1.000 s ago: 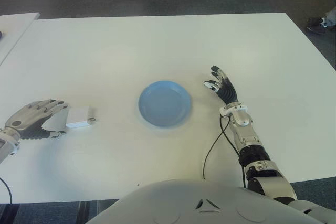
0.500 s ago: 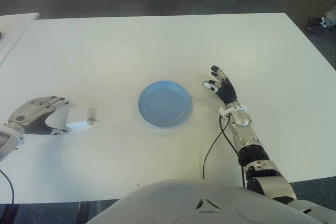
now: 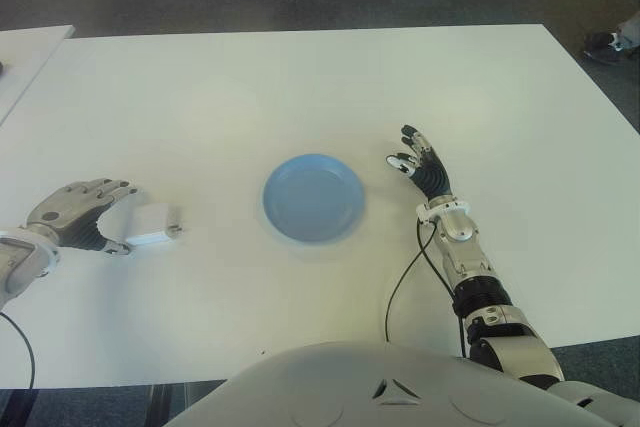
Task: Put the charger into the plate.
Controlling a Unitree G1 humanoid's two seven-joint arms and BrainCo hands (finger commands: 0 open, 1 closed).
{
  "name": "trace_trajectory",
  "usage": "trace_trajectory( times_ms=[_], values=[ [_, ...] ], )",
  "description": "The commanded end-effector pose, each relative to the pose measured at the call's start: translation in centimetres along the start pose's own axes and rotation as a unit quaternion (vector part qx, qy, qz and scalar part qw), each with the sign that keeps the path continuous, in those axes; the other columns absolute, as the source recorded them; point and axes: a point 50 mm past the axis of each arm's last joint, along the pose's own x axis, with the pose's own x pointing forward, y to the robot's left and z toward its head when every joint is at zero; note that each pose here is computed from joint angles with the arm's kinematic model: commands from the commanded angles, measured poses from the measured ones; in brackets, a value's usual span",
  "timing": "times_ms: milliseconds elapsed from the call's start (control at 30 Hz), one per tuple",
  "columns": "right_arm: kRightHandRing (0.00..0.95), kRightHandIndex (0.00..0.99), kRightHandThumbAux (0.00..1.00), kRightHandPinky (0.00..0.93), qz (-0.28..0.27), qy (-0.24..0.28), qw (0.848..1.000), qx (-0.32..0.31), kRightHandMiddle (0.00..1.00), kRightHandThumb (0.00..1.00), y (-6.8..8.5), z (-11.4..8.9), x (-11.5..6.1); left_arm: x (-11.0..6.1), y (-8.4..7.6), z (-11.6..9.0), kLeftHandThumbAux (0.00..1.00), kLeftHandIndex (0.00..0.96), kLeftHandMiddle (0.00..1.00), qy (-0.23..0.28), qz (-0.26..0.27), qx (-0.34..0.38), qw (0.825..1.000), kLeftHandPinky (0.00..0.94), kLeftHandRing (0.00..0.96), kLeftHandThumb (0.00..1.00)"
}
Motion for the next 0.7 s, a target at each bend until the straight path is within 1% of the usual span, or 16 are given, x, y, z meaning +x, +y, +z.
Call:
trace_trajectory(
  times_ms=[33, 200, 333, 433, 567, 700],
  values=[
    [0.053, 0.0, 0.557, 0.109, 0.011, 0.039, 0.999, 0.006, 0.029, 0.067, 0.6, -1.3, -0.7, 0.1, -1.5, 0.7, 0.611, 0.0, 0.0, 0.007, -0.034, -0.003, 0.999, 0.0, 0.0, 0.582],
    [0.052, 0.0, 0.556, 0.11, 0.01, 0.041, 0.999, 0.007, 0.027, 0.069, 0.7, -1.2, -0.6, 0.2, -1.5, 0.6, 0.609, 0.0, 0.0, 0.015, -0.033, 0.006, 0.999, 0.0, 0.0, 0.574],
    [0.055, 0.0, 0.561, 0.118, 0.009, 0.041, 0.999, 0.008, 0.028, 0.075, 0.7, -1.2, -0.6, 0.2, -1.2, 0.4, 0.606, 0.0, 0.0, 0.023, -0.028, 0.016, 0.999, 0.0, 0.0, 0.572],
    [0.057, 0.0, 0.565, 0.121, 0.009, 0.041, 0.999, 0.009, 0.03, 0.079, 0.7, -1.2, -0.6, 0.1, -0.2, -0.1, 0.605, 0.0, 0.0, 0.029, -0.024, 0.024, 0.999, 0.0, 0.0, 0.56],
    [0.058, 0.0, 0.571, 0.118, 0.01, 0.04, 0.999, 0.01, 0.032, 0.085, 0.7, -1.1, -0.6, -0.1, 1.3, -1.2, 0.554, 0.0, 0.0, 0.043, -0.019, 0.039, 0.998, 0.0, 0.0, 0.553],
    [0.059, 0.0, 0.574, 0.118, 0.01, 0.04, 0.999, 0.01, 0.034, 0.087, 0.8, -1.1, -0.6, -0.4, 1.5, -1.4, 0.531, 0.0, 0.0, 0.047, -0.007, 0.038, 0.998, 0.0, 0.0, 0.553]
  ],
)
